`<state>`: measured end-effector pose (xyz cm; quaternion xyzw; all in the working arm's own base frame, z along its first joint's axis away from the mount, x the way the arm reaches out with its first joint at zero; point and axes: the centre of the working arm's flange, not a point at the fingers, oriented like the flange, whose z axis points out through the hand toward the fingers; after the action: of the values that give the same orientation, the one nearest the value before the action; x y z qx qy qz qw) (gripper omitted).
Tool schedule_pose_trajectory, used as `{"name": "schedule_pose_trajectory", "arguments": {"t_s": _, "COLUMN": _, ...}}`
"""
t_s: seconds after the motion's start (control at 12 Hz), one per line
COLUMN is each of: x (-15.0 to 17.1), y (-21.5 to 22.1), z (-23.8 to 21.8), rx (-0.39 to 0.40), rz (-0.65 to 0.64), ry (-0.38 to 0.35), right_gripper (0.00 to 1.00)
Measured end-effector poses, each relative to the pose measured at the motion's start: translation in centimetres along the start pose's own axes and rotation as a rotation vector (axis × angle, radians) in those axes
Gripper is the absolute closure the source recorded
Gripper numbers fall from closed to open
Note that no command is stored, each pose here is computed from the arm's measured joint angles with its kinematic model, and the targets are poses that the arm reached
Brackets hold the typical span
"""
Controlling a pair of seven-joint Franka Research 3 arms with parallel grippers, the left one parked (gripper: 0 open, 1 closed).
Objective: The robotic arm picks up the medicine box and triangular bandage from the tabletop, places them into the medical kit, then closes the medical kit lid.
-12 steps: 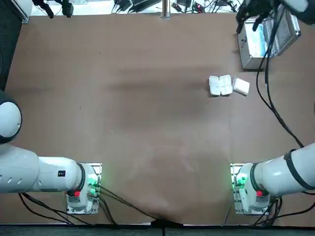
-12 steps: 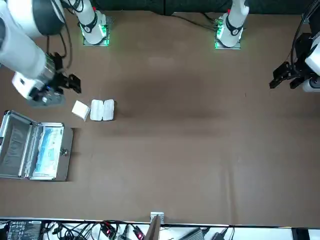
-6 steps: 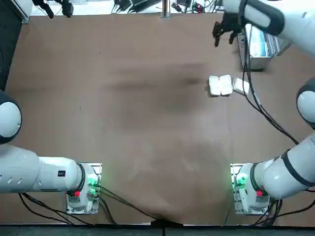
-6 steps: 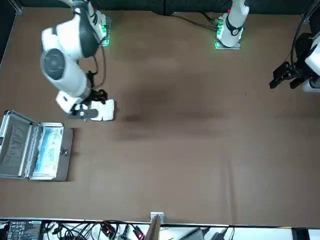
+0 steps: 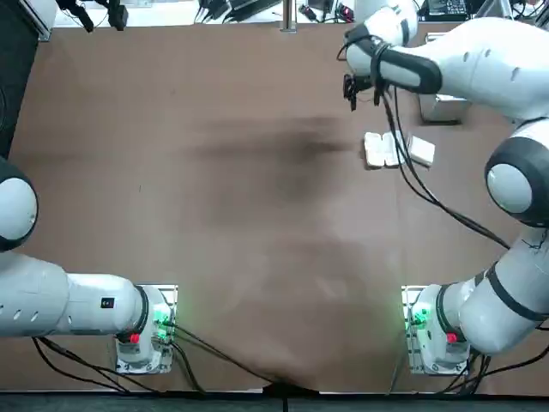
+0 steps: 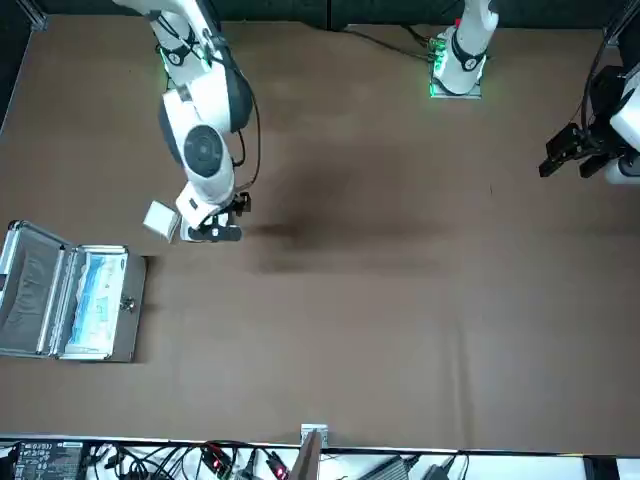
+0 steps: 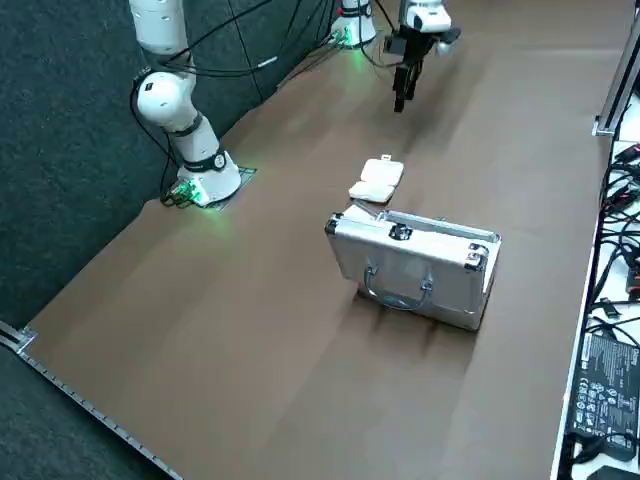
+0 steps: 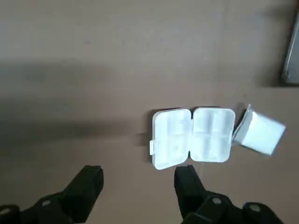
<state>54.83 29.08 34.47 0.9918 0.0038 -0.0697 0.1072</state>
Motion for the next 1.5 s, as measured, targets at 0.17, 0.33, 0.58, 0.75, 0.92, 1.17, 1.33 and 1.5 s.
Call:
{"name": "schedule_pose_trajectory", "arguments": {"t_s": 0.17, "x": -0.1, "y": -1.0, "z": 3.1, "rx": -0.037, "rz": 0.028, "ry": -0.019, "right_gripper": 0.09}}
{"name": "schedule_pose_trajectory", "arguments": {"t_s": 0.33, "x": -0.1, "y": -1.8, "z": 6.0, "rx": -0.073, "rz": 0.048, "ry": -0.044, "right_gripper": 0.15}}
{"name": "schedule_pose_trajectory", "arguments": {"t_s": 0.58, "x": 0.0, "y": -2.4, "z": 9.9, "rx": -0.125, "rz": 0.066, "ry": -0.036, "right_gripper": 0.19}}
{"name": "schedule_pose_trajectory", "arguments": {"t_s": 0.75, "x": -0.2, "y": -2.4, "z": 11.8, "rx": -0.132, "rz": 0.085, "ry": -0.035, "right_gripper": 0.22}}
{"name": "schedule_pose_trajectory", "arguments": {"t_s": 0.92, "x": -0.4, "y": -2.2, "z": 13.0, "rx": -0.143, "rz": 0.097, "ry": -0.047, "right_gripper": 0.26}}
{"name": "schedule_pose_trajectory", "arguments": {"t_s": 1.17, "x": -0.6, "y": -1.7, "z": 13.8, "rx": -0.153, "rz": 0.108, "ry": -0.06, "right_gripper": 0.54}}
{"name": "schedule_pose_trajectory", "arguments": {"t_s": 1.33, "x": -0.5, "y": -1.5, "z": 13.9, "rx": -0.155, "rz": 0.117, "ry": -0.061, "right_gripper": 0.56}}
{"name": "schedule_pose_trajectory", "arguments": {"t_s": 1.5, "x": -0.4, "y": -1.3, "z": 13.9, "rx": -0.155, "rz": 0.143, "ry": -0.06, "right_gripper": 0.81}}
